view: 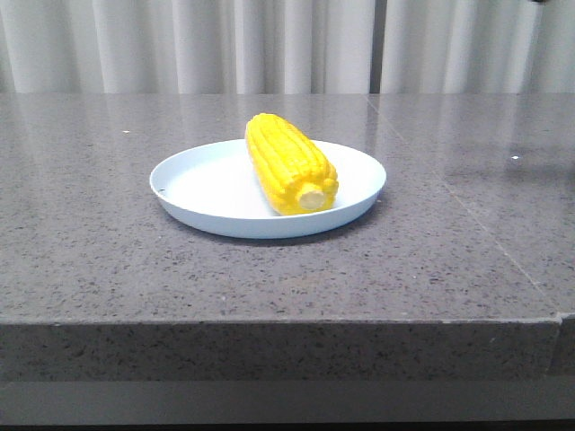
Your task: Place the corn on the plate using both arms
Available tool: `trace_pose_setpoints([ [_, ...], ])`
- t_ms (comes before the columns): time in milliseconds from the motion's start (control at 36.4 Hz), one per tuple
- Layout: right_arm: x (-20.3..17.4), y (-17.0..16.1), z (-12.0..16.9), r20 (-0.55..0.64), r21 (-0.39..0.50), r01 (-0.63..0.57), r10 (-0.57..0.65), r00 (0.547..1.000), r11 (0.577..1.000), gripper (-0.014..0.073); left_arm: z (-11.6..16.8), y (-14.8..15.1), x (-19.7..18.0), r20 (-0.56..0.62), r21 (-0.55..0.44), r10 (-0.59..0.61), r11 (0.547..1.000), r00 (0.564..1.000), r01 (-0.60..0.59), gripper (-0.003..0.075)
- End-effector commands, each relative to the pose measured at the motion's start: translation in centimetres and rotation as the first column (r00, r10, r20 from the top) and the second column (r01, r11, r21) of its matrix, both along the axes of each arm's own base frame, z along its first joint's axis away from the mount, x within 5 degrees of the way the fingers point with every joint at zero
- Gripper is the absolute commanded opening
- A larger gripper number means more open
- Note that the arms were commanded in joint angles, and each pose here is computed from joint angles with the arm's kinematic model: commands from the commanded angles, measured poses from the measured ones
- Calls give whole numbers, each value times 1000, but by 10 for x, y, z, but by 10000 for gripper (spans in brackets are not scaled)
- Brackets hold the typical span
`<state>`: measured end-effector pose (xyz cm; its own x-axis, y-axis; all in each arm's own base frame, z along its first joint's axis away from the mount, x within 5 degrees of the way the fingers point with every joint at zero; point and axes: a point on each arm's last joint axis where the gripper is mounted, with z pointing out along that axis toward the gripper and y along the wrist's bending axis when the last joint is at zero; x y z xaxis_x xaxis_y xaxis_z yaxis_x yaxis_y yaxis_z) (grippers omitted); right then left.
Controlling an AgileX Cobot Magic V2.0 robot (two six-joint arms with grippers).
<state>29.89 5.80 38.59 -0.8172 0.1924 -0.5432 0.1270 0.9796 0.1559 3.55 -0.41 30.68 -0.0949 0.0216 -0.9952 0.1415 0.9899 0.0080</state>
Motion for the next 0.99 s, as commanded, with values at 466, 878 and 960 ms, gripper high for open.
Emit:
trace_pose_setpoints([
  [466, -135, -47, -48, 396, -11, 26, -20, 918, 1000, -62, 13, 0, 0, 83, -13, -9, 1000, 997, 11, -20],
  [878, -222, -54, -84, 787, -38, 0, 30, 616, 999, -62, 13, 0, 0, 83, -13, -9, 1000, 997, 11, -20],
  [960, -231, -55, -86, 828, -33, -3, 29, 561, 999, -62, 13, 0, 0, 83, -13, -9, 1000, 997, 11, -20],
])
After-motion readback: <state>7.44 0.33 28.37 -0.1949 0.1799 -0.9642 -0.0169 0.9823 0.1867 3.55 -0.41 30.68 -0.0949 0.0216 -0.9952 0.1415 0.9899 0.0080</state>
